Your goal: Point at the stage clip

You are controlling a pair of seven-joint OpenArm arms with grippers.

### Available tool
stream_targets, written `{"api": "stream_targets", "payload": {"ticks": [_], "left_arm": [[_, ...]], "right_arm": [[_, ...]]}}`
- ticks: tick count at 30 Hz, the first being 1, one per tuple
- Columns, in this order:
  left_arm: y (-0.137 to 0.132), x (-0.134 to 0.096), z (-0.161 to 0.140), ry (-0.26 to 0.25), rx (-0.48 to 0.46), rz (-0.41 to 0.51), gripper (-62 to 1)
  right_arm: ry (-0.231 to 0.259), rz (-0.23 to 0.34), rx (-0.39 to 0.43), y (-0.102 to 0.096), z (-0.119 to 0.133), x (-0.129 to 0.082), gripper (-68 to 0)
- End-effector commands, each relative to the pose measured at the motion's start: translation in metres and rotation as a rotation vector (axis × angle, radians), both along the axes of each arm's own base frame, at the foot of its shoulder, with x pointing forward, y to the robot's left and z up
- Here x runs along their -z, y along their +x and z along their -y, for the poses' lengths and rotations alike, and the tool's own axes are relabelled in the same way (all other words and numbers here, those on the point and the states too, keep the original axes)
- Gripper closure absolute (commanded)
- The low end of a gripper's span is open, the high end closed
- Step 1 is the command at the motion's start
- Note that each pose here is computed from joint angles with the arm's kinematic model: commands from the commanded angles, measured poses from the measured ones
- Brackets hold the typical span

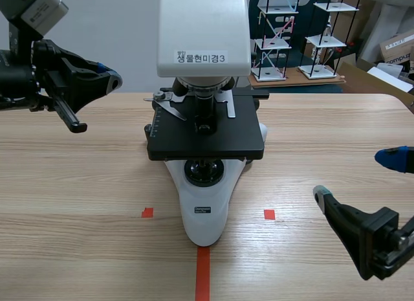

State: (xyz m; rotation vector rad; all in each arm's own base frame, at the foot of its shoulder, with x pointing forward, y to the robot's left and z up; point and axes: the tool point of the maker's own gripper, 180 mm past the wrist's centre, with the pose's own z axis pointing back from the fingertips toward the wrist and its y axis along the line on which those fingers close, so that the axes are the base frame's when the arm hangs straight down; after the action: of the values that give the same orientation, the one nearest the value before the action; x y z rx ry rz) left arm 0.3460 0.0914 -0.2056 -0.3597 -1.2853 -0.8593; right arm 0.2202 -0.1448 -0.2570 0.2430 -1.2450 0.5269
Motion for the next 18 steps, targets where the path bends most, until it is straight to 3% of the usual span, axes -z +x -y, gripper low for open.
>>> {"api": "stream_targets", "payload": {"ticks": [1,18], "left_arm": [[-0.0001,-0.0139,0.0057,-0.024,0.017,0.038,-1.7],[0.0000,-0.0126,0.0051,-0.017,0.015,0.035,-1.6]], "right_arm": [[0.009,0.036,-0.002,0.0047,-0.0003,-0.0099,-63.4],[0.010,0.036,-0.002,0.0048,-0.0003,-0.0100,-63.4]]}}
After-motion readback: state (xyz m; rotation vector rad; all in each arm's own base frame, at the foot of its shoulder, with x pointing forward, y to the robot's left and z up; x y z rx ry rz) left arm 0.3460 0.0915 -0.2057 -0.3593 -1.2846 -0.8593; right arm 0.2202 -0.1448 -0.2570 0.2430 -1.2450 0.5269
